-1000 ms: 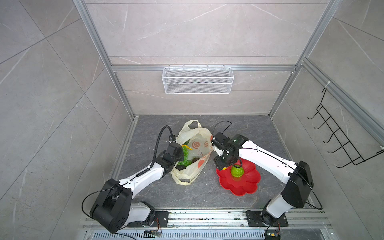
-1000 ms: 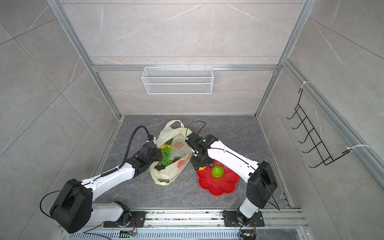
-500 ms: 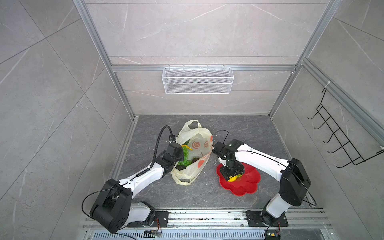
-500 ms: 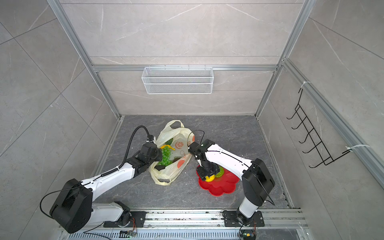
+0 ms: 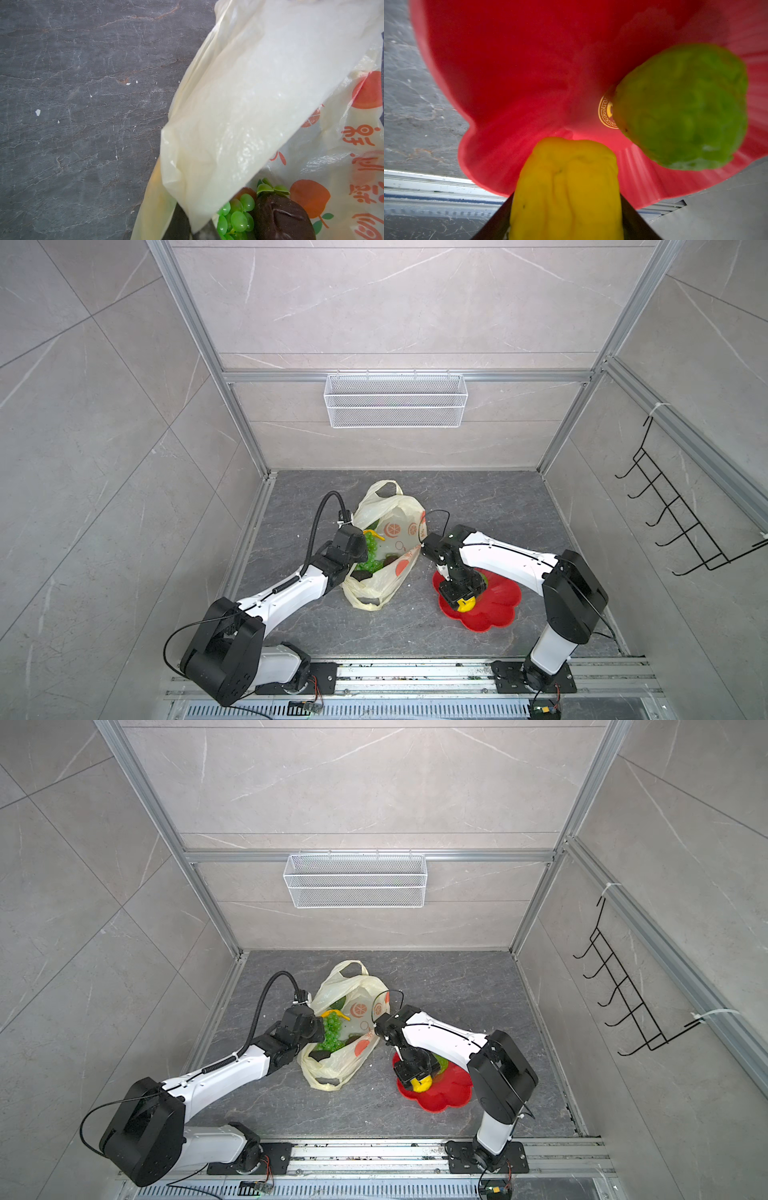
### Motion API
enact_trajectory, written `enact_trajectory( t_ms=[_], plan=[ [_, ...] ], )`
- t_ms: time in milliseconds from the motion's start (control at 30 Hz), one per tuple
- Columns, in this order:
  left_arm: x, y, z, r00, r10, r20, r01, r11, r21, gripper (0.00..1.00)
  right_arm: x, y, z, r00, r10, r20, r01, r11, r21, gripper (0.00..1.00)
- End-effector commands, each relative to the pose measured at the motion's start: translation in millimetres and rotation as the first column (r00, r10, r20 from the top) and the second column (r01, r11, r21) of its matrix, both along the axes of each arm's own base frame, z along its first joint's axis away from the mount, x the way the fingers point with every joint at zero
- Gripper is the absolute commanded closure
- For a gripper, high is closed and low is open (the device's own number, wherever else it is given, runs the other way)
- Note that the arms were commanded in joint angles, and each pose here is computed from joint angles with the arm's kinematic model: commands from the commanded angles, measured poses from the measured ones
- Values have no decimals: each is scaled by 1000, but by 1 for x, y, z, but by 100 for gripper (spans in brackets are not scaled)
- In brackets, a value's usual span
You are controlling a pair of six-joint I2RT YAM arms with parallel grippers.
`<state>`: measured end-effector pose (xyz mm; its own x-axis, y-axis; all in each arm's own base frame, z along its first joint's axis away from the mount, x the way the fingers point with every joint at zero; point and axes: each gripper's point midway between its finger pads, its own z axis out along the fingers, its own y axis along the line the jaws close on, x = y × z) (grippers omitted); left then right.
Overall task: Take the fake fruits out of the plastic bag
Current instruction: 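Lower the yellow lemon into the red bowl and open the right gripper, then move the right gripper back into the bag toward the avocado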
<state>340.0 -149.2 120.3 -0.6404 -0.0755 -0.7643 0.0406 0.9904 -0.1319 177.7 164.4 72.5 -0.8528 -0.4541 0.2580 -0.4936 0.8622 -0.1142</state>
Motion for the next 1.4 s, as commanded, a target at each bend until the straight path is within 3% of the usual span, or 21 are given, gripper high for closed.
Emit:
enact_trajectory(
  t_ms=[0,300,833,1033,1200,1300,1367],
  plan=[
    [5,2,14,999,7,51,-8,1000,6,96,-2,-5,-6,1000,-6,-9,6,999,-48,33],
    [5,2,14,999,7,51,-7,1000,7,96,2,-9,-10,1000,2,10,-2,997,-81,26],
    [6,1,12,999,4,46,-5,1000,7,96,6,-8,3,999,-5,52,8,998,-65,30],
    [6,1,12,999,10,47,-10,1000,0,96,24,12,40,985,-31,172,26,999,32,29],
    [4,6,16,997,33,66,-32,999,-12,96,67,50,82,918,-94,386,41,989,143,29],
    [4,8,16,997,45,69,-44,999,-16,96,91,94,102,865,-180,468,33,952,306,29],
    [4,10,16,996,53,67,-51,998,-27,96,108,127,108,830,-271,488,39,900,433,30]
  ],
)
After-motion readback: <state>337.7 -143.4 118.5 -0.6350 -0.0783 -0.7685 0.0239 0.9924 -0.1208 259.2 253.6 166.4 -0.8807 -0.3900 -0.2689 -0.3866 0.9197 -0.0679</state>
